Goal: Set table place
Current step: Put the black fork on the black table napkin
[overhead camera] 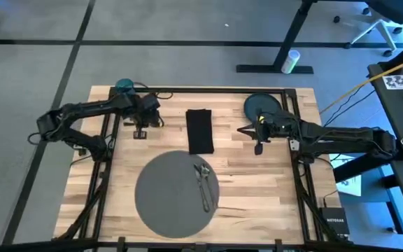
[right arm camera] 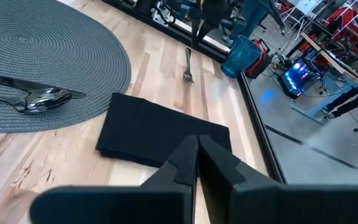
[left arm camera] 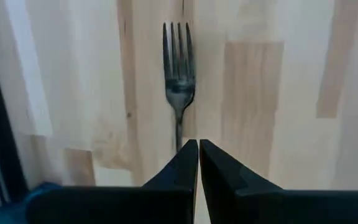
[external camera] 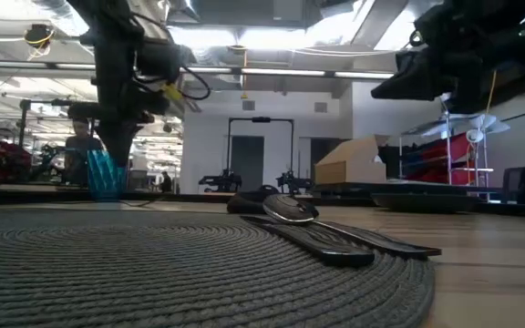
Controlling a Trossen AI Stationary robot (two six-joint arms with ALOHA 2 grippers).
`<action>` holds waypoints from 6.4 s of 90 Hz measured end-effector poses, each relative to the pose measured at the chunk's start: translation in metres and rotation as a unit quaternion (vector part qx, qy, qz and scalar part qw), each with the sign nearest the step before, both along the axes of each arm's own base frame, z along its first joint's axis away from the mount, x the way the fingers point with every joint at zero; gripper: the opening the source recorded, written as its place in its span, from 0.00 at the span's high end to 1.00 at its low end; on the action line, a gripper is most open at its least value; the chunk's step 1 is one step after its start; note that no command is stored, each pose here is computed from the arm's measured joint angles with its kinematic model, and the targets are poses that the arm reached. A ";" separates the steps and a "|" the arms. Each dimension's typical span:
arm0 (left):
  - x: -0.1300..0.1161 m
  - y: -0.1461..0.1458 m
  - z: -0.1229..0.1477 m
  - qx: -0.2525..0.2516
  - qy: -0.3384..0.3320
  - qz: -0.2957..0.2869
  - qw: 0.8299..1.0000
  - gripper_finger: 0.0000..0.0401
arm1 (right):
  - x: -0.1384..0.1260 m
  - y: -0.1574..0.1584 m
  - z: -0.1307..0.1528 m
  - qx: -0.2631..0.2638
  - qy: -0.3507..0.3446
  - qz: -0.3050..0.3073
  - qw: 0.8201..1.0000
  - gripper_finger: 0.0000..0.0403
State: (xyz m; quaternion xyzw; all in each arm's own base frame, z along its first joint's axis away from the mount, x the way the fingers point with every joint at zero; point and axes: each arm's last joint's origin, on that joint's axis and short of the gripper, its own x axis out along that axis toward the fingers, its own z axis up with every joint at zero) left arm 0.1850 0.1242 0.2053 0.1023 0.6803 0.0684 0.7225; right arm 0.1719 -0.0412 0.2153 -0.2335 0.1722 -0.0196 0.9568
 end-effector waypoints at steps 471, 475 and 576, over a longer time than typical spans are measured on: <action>0.138 -0.024 0.020 -0.006 0.046 -0.303 0.952 1.00 | -0.001 0.008 -0.003 0.090 0.011 0.100 0.991 0.98; 0.140 -0.023 0.017 0.009 0.042 -0.320 0.947 1.00 | -0.001 0.008 -0.003 0.089 0.011 0.100 0.991 0.96; 0.160 0.016 -0.038 0.043 0.033 -0.393 0.918 0.80 | -0.001 0.007 -0.004 0.085 0.014 0.090 0.992 0.87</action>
